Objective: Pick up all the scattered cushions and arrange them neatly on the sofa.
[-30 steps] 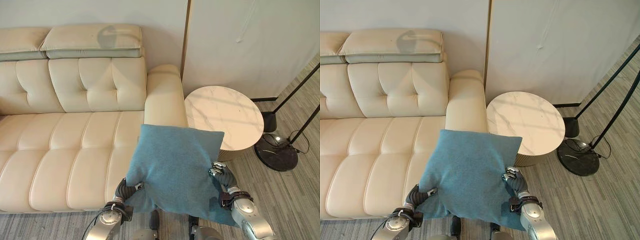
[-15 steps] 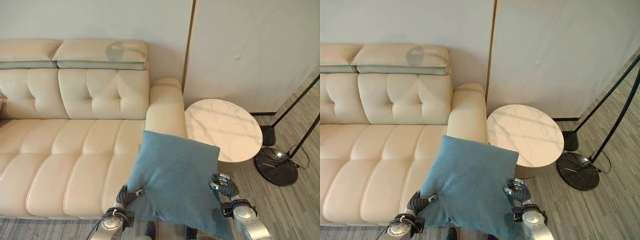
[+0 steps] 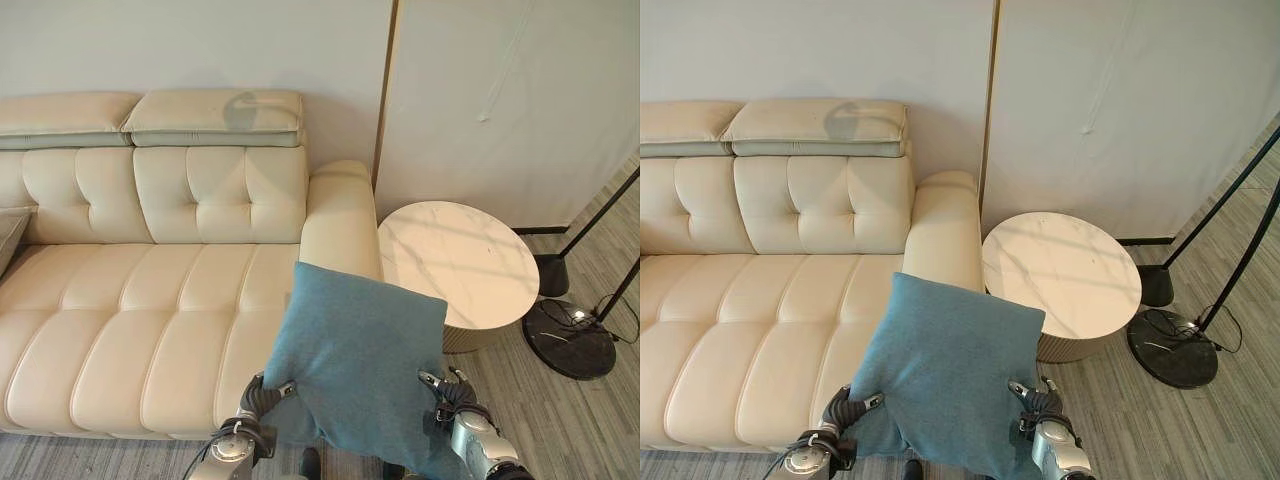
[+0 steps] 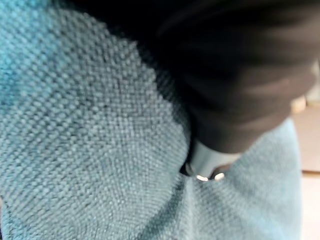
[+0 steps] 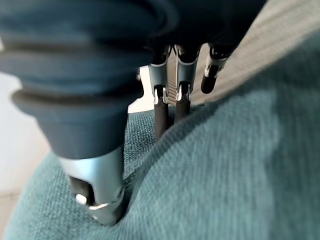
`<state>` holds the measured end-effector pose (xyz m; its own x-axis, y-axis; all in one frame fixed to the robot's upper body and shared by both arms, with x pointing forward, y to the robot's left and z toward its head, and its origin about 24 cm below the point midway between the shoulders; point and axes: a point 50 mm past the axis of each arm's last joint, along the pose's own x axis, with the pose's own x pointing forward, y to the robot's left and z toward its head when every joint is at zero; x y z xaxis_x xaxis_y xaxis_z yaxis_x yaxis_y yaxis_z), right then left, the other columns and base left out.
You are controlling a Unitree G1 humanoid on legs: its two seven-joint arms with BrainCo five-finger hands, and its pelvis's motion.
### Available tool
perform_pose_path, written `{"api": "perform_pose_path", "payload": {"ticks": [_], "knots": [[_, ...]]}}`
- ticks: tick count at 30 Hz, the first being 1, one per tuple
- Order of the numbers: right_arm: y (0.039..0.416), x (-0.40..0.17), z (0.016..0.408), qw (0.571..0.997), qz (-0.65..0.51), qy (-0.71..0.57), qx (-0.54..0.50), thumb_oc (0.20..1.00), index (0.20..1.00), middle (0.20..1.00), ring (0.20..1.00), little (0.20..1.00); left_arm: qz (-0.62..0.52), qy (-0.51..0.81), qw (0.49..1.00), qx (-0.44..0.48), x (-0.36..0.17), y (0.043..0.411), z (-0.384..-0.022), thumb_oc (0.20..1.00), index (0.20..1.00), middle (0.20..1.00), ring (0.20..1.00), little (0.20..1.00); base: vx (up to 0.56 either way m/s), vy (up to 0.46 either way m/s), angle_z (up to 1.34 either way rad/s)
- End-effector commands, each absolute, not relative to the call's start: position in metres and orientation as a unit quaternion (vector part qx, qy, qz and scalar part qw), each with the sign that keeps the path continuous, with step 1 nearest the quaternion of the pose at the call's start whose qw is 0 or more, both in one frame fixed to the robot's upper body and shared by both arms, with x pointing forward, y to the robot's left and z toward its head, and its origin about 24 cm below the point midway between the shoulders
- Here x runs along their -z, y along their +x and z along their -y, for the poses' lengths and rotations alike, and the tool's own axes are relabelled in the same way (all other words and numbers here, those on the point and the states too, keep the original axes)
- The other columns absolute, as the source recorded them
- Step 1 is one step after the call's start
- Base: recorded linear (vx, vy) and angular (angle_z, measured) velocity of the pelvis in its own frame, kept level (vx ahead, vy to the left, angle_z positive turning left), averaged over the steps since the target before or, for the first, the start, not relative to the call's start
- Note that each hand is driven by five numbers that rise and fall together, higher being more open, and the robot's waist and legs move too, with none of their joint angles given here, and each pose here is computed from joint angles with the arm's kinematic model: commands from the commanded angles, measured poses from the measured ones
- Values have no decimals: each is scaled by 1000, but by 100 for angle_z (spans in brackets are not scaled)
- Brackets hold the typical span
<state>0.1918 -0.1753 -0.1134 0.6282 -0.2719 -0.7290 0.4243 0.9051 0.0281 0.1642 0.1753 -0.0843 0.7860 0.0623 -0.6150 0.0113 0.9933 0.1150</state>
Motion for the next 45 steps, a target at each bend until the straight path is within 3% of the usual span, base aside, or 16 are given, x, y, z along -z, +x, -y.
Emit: {"api": "perform_pose_path", "payload": {"ticks": [1, 10, 27, 30, 31, 34, 42, 43, 45], "knots": [[216, 107, 132, 889, -372, 227, 143, 1000, 1000, 1000, 1000, 1000, -252, 7, 968, -10, 59, 201, -164, 200, 200, 200, 200, 200, 0, 0, 0], [216, 110, 112, 915, -400, 53, -14, 1000, 1000, 1000, 1000, 1000, -215, -6, 975, 48, 45, 212, -143, 200, 200, 200, 200, 200, 2, 1, 7], [237, 67, 49, 914, -307, 215, -154, 1000, 1000, 1000, 1000, 1000, -167, -45, 979, 105, 22, 223, -123, 200, 200, 200, 200, 200, -12, -2, 7], [241, 57, 40, 923, -281, 185, -186, 1000, 1000, 1000, 1000, 1000, -148, -47, 982, 109, 14, 227, -121, 200, 200, 200, 200, 200, 0, 0, 0], [245, 48, 37, 937, -246, 106, -223, 1000, 1000, 1000, 1000, 1000, -137, -45, 983, 110, 10, 228, -120, 200, 200, 200, 200, 200, 0, 0, 0], [245, 49, 38, 941, -235, 47, -238, 1000, 1000, 1000, 1000, 1000, -139, -41, 983, 111, 12, 227, -119, 200, 200, 200, 200, 200, 0, 0, 0], [244, 48, 34, 933, -220, -35, -283, 1000, 1000, 1000, 1000, 1000, -138, -24, 981, 135, 11, 227, -116, 200, 200, 200, 200, 200, -9, -3, 6], [245, 44, 31, 932, -211, -37, -292, 799, 799, 799, 799, 799, -138, -21, 980, 141, 11, 226, -115, 200, 200, 200, 200, 200, -18, -2, 12], [246, 43, 30, 934, -208, -28, -289, 200, 200, 200, 200, 200, -136, -18, 980, 145, 10, 227, -114, 200, 200, 200, 200, 200, -19, -2, 13]]}}
